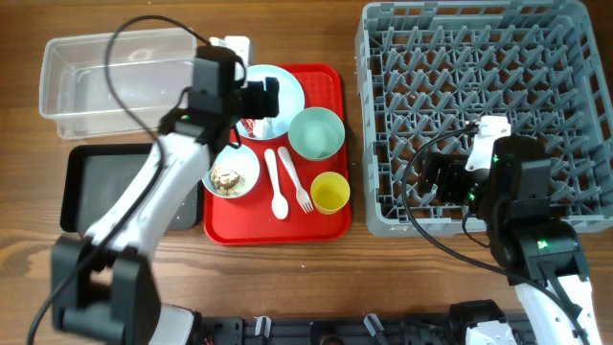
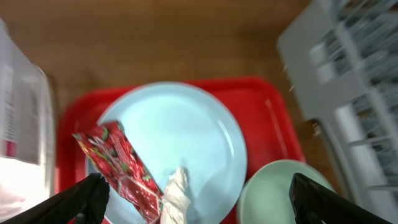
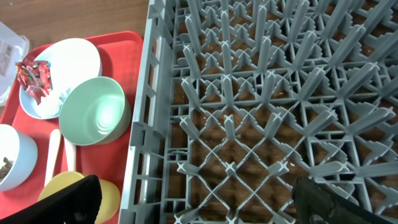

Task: Sort waste into correct bins and load items into the dishwasher rack
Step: 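Reach the left gripper to the white plate and grasp the red wrapper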

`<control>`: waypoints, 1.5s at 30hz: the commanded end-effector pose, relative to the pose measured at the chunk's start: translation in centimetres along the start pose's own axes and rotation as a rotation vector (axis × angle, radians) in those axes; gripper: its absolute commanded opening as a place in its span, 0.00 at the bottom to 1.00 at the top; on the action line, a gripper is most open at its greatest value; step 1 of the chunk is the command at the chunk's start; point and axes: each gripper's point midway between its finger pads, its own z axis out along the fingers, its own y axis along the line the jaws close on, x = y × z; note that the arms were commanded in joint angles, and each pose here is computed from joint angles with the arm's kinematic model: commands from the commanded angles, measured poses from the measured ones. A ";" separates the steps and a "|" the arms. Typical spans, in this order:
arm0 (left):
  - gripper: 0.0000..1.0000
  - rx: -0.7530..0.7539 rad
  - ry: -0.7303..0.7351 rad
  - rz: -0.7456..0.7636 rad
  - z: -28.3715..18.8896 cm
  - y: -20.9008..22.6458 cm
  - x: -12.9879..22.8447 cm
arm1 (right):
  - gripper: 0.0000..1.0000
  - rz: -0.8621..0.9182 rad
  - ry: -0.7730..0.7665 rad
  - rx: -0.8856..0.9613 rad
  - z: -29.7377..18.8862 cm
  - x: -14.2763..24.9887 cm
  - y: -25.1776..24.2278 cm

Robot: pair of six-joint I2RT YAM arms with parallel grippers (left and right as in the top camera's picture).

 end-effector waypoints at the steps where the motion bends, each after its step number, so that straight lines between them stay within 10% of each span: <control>1: 0.90 -0.046 0.124 0.022 4.4 0.9 4.0 | 1.00 -0.008 -0.021 -0.010 -0.4 -0.9 0.3; 11: 0.58 -0.067 0.310 0.015 10.2 2.4 11.4 | 1.00 -0.006 -0.011 -0.009 -0.4 -0.7 0.2; 15: 0.04 -0.065 0.311 0.017 10.3 2.2 11.4 | 1.00 -0.006 -0.009 -0.008 -0.4 -0.7 0.2; 25: 0.04 -0.056 -0.008 -0.165 1.2 2.9 -0.3 | 1.00 -0.006 -0.009 -0.008 -0.4 -0.7 0.2; 31: 0.04 -0.309 -0.140 -0.473 -2.0 15.5 -2.4 | 1.00 -0.006 -0.009 -0.008 -0.4 -0.6 0.2; 36: 0.57 -0.370 -0.152 -0.524 -1.0 19.7 -1.6 | 0.99 -0.006 -0.008 -0.008 -0.4 -0.6 0.2; 40: 0.56 -0.157 -0.168 -0.458 -1.8 13.8 -4.1 | 1.00 -0.006 -0.009 -0.008 -0.4 -0.6 0.2; 45: 0.62 -0.050 0.069 -0.333 2.4 3.8 1.6 | 1.00 -0.006 -0.008 -0.008 -0.4 -0.6 0.2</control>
